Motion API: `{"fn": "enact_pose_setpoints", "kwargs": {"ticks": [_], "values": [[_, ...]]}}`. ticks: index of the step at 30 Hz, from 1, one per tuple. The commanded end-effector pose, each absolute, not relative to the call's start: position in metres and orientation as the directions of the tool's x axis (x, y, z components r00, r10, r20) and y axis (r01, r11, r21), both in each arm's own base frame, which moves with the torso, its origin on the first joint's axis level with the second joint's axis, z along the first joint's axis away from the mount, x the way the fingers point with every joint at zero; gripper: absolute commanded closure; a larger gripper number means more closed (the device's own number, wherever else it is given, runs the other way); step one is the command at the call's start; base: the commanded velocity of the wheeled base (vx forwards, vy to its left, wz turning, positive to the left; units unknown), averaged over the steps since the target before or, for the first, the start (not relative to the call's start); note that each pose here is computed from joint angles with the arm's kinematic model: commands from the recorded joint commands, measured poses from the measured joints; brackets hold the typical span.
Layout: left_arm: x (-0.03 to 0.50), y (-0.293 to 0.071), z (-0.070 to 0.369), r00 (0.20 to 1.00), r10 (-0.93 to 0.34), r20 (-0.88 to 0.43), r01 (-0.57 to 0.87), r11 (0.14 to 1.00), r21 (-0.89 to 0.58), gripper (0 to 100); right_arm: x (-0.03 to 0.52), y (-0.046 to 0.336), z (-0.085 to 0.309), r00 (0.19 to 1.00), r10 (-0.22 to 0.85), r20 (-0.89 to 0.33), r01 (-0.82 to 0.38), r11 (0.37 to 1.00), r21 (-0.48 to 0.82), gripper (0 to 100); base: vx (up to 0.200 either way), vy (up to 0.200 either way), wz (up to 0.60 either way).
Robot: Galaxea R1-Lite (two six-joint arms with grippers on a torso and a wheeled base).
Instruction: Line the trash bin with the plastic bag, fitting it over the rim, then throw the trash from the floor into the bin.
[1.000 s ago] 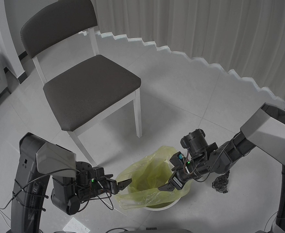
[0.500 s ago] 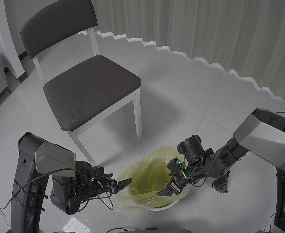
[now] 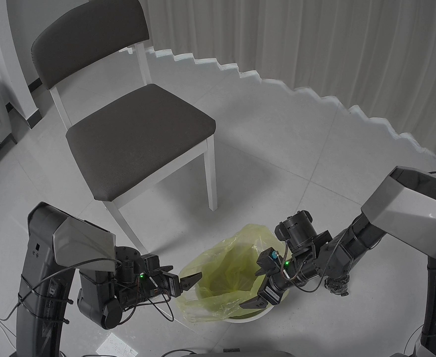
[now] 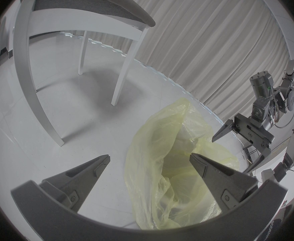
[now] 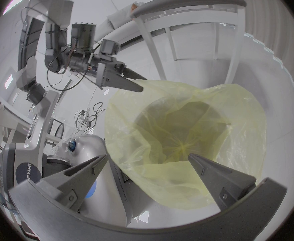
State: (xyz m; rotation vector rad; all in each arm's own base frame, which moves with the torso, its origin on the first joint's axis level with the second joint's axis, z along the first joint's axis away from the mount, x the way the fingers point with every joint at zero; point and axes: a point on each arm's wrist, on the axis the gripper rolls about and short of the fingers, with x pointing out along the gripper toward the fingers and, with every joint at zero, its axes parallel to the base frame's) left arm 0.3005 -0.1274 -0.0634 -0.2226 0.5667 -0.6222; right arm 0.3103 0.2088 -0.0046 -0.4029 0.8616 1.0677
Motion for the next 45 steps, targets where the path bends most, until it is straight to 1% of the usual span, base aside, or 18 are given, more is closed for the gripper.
{"fn": "enact_pose_setpoints", "kwargs": {"ticks": [1,13,14,16,17,19,22,23,27,30,36,37,38,39,42,45], "values": [[0.302,-0.13,-0.061,0.676,-0.611,-0.411,0.498,0.791,-0.356,0,0.303,0.207,-0.009,0.184,0.596,-0.782,-0.894,0.431,0.118,0,0.0,0.0,0.0],[0.301,-0.133,-0.062,0.669,-0.619,-0.411,0.507,0.784,-0.357,0,0.313,0.209,-0.029,0.17,0.58,-0.797,-0.894,0.431,0.123,0,0.0,0.0,0.0],[0.301,-0.134,-0.061,0.668,-0.621,-0.41,0.508,0.783,-0.358,0,0.312,0.209,-0.031,0.167,0.578,-0.799,-0.895,0.429,0.123,100,0.0,0.0,0.0],[0.301,-0.134,-0.061,0.668,-0.621,-0.41,0.508,0.783,-0.358,0,0.312,0.209,-0.03,0.166,0.577,-0.8,-0.894,0.43,0.125,100,0.0,0.0,0.0],[0.301,-0.134,-0.062,0.668,-0.621,-0.41,0.508,0.783,-0.358,0,0.306,0.207,-0.032,0.149,0.569,-0.809,-0.894,0.426,0.135,100,0.0,0.0,0.0],[0.301,-0.134,-0.062,0.667,-0.622,-0.411,0.509,0.783,-0.358,0,0.297,0.206,-0.027,0.14,0.568,-0.811,-0.9,0.415,0.136,100,0.0,0.0,0.0],[0.299,-0.134,-0.061,0.664,-0.623,-0.414,0.511,0.782,-0.357,0,0.278,0.208,-0.016,0.12,0.567,-0.815,-0.912,0.387,0.135,100,0.0,0.0,0.0],[0.296,-0.136,-0.06,0.657,-0.627,-0.418,0.516,0.779,-0.357,0,0.265,0.209,-0.012,0.104,0.562,-0.821,-0.92,0.367,0.135,100,0.0,0.0,0.0],[0.29,-0.137,-0.058,0.649,-0.629,-0.429,0.517,0.778,-0.357,0,0.239,0.21,-0.005,0.062,0.556,-0.829,-0.936,0.321,0.145,100,0.0,0.0,0.0],[0.287,-0.139,-0.059,0.641,-0.631,-0.437,0.519,0.776,-0.358,0,0.235,0.209,-0.008,0.052,0.552,-0.832,-0.937,0.316,0.15,100,0.0,0.0,0.0],[0.285,-0.142,-0.064,0.634,-0.629,-0.45,0.52,0.777,-0.355,0,0.239,0.209,-0.027,0.064,0.526,-0.848,-0.932,0.336,0.139,100,0.0,0.0,0.0],[0.285,-0.143,-0.066,0.631,-0.629,-0.454,0.52,0.777,-0.355,0,0.243,0.211,-0.036,0.081,0.52,-0.85,-0.93,0.346,0.122,100,0.0,0.0,0.0],[0.285,-0.143,-0.066,0.63,-0.63,-0.454,0.521,0.776,-0.355,0,0.243,0.212,-0.038,0.082,0.519,-0.851,-0.929,0.349,0.123,100,0.0,0.0,0.0],[0.285,-0.144,-0.069,0.629,-0.629,-0.457,0.521,0.777,-0.353,0,0.247,0.214,-0.048,0.104,0.517,-0.85,-0.928,0.357,0.103,100,0.0,0.0,0.0],[0.285,-0.144,-0.073,0.628,-0.623,-0.467,0.515,0.782,-0.351,0,0.251,0.218,-0.055,0.153,0.529,-0.835,-0.93,0.363,0.059,100,0.0,0.0,0.0],[0.285,-0.144,-0.074,0.629,-0.621,-0.468,0.514,0.783,-0.349,0,0.248,0.219,-0.055,0.153,0.522,-0.839,-0.932,0.358,0.053,100,0.0,0.0,0.0]]}}
